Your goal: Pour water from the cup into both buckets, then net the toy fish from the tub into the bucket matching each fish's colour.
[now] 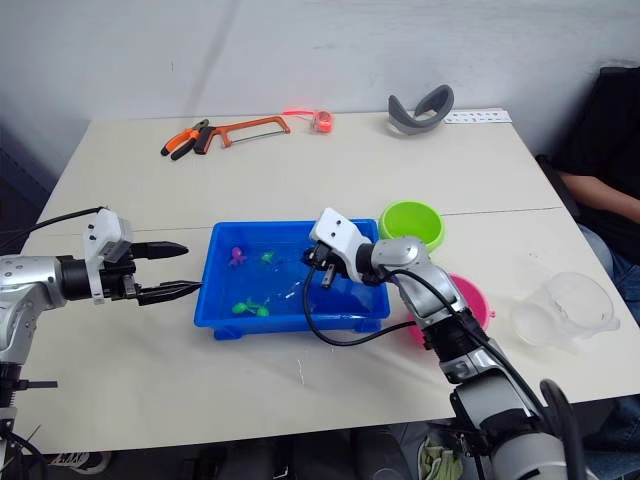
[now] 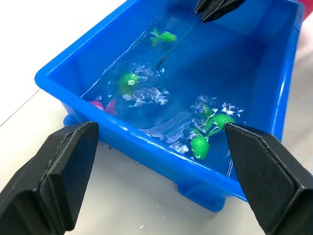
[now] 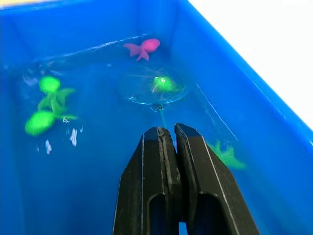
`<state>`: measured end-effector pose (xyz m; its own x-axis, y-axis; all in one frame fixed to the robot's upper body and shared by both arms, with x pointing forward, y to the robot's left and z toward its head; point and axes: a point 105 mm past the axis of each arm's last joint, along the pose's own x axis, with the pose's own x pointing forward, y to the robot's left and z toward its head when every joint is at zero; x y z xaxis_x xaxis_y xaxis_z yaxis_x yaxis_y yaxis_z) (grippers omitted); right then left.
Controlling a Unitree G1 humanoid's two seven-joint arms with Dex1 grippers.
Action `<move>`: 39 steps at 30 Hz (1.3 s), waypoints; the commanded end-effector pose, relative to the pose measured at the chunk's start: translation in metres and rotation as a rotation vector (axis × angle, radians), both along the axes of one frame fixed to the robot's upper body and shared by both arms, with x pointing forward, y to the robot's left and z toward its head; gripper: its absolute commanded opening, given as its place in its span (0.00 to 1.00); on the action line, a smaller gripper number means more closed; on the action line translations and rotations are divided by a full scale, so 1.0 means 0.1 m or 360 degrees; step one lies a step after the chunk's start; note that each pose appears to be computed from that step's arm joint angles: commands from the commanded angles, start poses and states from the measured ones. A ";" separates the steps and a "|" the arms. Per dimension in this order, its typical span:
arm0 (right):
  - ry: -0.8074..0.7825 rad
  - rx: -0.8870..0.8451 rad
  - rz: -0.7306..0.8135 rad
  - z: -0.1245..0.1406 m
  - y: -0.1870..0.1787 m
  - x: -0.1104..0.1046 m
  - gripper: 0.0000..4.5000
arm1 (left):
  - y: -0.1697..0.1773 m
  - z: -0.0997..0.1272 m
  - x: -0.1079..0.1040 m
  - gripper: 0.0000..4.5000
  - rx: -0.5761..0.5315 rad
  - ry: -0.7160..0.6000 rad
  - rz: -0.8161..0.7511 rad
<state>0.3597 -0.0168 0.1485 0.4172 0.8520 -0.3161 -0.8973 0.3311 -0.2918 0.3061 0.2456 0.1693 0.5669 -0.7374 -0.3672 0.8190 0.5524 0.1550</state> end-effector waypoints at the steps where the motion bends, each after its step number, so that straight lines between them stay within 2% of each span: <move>1: -0.0066 0.0064 0.0039 0.15 0.12 0.02 0.00 | 0.01 0.16 -0.02 0.99 0.0005 -0.0091 0.0004; 9: -0.0050 0.0123 0.0064 0.19 0.17 -0.01 0.00 | 0.01 0.19 0.00 0.99 -0.0003 -0.0105 0.0013; 15: -0.0073 0.0285 0.0069 0.38 0.18 -0.04 0.00 | 0.00 0.20 0.02 0.99 -0.0008 -0.0118 0.0007; 19: -0.0123 0.0295 0.0087 0.41 0.12 -0.09 0.00 | -0.01 0.20 0.04 0.99 -0.0015 -0.0126 0.0005; 30: -0.0148 0.0202 0.0071 0.29 -0.05 -0.13 0.00 | -0.03 0.25 0.10 0.99 -0.0026 -0.0141 -0.0006; 39: -0.0150 0.0012 0.0083 0.13 -0.11 -0.11 0.00 | -0.01 0.27 0.13 0.99 -0.0018 -0.0148 -0.0007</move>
